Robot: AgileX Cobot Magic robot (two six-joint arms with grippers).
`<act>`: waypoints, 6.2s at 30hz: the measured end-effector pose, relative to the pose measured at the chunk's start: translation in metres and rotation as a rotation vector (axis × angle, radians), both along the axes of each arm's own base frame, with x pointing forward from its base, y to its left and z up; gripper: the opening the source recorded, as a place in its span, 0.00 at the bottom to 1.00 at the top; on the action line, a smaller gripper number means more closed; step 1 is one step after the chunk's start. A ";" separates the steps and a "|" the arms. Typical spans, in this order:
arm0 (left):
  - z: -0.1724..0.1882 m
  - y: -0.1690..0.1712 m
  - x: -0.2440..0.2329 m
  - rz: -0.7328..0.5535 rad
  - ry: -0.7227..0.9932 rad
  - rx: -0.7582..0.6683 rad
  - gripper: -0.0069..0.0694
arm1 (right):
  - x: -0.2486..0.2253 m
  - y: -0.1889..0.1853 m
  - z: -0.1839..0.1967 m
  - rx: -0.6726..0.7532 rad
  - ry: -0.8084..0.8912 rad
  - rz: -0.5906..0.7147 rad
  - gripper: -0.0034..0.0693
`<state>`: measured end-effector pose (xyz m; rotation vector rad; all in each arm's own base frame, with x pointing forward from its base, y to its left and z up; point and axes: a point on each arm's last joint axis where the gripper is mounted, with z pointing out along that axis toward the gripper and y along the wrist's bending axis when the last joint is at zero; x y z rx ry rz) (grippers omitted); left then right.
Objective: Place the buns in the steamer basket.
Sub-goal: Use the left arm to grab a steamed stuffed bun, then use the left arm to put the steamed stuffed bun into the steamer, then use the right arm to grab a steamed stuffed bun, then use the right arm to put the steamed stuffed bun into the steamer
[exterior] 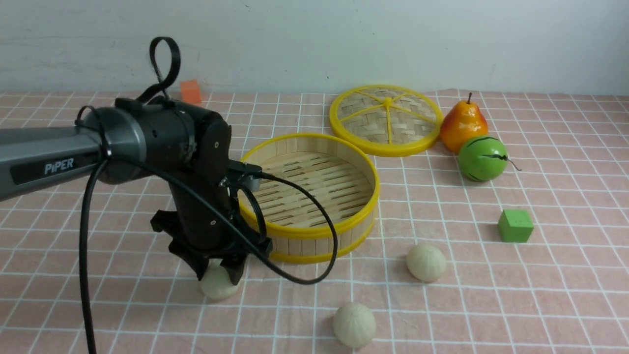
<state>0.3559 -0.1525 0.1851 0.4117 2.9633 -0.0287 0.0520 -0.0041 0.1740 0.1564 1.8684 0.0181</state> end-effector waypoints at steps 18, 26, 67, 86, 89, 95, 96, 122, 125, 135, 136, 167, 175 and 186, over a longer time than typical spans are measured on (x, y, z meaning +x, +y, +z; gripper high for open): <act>0.133 -0.026 0.028 -0.042 -0.303 -0.138 0.09 | 0.000 0.000 0.000 0.000 0.000 0.000 0.38; 0.076 -0.048 0.073 -0.024 -0.255 -0.110 0.17 | 0.000 0.000 0.000 0.000 0.000 0.000 0.38; 0.223 0.111 -0.254 0.092 -0.751 -0.363 0.07 | 0.000 0.000 0.000 0.000 0.000 0.000 0.38; 0.158 0.115 -0.269 0.089 -0.790 -0.421 0.07 | 0.001 0.015 0.003 0.803 -0.031 -0.068 0.38; 0.153 0.113 -0.265 0.084 -0.827 -0.445 0.07 | 0.001 0.019 0.004 1.023 -0.023 -0.080 0.38; 0.142 0.108 -0.260 0.086 -0.862 -0.501 0.07 | 0.001 0.020 0.005 1.037 -0.030 -0.074 0.38; 0.142 0.108 -0.260 0.087 -0.861 -0.504 0.07 | 0.002 0.020 0.005 1.034 -0.032 -0.074 0.38; 0.134 0.108 -0.261 0.091 -0.811 -0.480 0.07 | 0.129 0.067 0.175 -0.207 0.545 0.821 0.02; 0.133 0.109 -0.261 0.087 -0.810 -0.464 0.07 | 0.145 0.088 0.173 -0.297 0.663 0.932 0.03; 0.132 0.110 -0.261 0.085 -0.803 -0.451 0.07 | 0.199 0.190 0.141 -0.493 0.917 0.964 0.08; 0.132 0.110 -0.261 0.085 -0.803 -0.451 0.07 | 0.205 0.201 0.134 -0.500 0.936 0.969 0.13; 0.132 0.111 -0.261 0.078 -0.812 -0.431 0.09 | 0.250 0.286 0.011 -0.485 1.090 0.858 0.32; 0.132 0.111 -0.261 0.078 -0.812 -0.431 0.10 | 0.267 0.295 0.070 -0.534 0.918 0.879 0.07; 0.132 0.111 -0.261 0.079 -0.810 -0.430 0.11 | 0.328 0.303 0.088 -0.507 0.625 0.751 0.15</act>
